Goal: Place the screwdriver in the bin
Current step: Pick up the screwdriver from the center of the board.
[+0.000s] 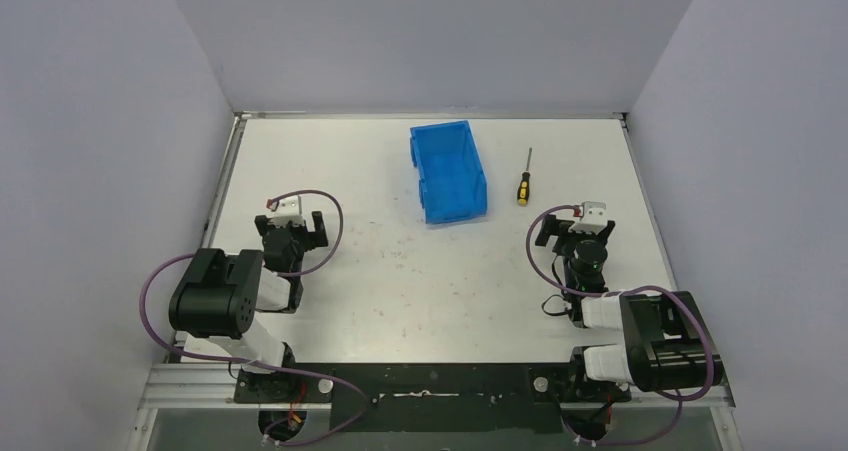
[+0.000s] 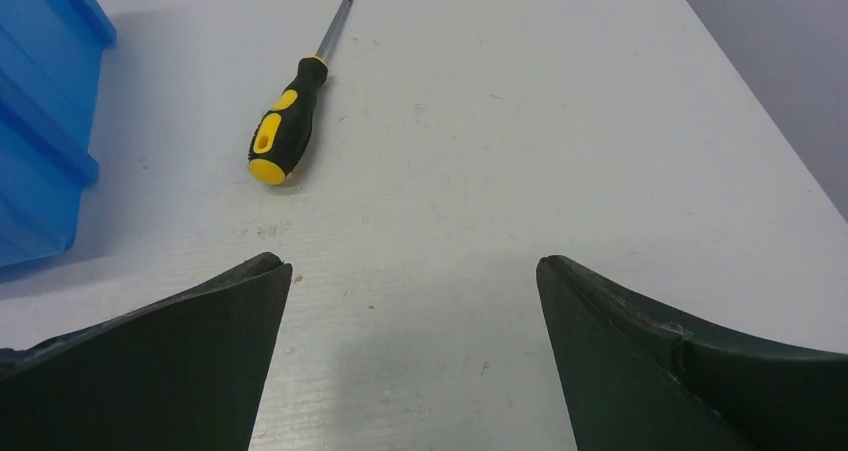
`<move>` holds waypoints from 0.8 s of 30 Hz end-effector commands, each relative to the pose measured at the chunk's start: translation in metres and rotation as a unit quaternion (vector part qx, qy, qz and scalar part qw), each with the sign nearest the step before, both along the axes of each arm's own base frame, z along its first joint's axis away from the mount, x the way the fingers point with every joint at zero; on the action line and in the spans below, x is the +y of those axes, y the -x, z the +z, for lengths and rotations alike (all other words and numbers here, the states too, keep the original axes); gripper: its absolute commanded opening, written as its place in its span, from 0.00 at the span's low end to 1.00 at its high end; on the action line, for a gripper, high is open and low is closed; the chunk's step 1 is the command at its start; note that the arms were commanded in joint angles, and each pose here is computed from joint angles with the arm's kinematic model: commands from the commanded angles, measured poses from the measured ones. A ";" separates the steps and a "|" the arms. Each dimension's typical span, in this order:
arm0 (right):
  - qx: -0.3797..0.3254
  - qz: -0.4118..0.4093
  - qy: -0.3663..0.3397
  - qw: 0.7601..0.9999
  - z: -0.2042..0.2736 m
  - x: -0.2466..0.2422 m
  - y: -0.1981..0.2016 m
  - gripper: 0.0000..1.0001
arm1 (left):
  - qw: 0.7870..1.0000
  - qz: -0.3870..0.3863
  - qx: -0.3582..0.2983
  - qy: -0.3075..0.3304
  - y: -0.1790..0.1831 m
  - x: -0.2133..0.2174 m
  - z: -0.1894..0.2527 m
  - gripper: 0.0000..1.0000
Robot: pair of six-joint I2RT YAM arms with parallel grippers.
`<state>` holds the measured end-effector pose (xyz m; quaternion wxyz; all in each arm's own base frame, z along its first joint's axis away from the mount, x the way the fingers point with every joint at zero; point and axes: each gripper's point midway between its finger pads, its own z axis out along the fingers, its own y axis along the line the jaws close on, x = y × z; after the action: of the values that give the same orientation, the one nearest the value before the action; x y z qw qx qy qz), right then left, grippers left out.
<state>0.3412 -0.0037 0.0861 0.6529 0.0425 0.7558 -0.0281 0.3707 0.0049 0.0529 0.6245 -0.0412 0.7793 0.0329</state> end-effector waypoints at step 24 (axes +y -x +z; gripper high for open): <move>-0.005 0.004 -0.001 1.000 0.012 0.003 -0.016 1.00 | 0.999 -0.003 -0.037 -0.001 -0.010 -0.002 0.020 0.97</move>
<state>0.3427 0.0002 0.0831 0.6452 0.0334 0.7630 -0.0213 0.3707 0.0049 0.0528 0.6243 -0.0411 0.7794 0.0329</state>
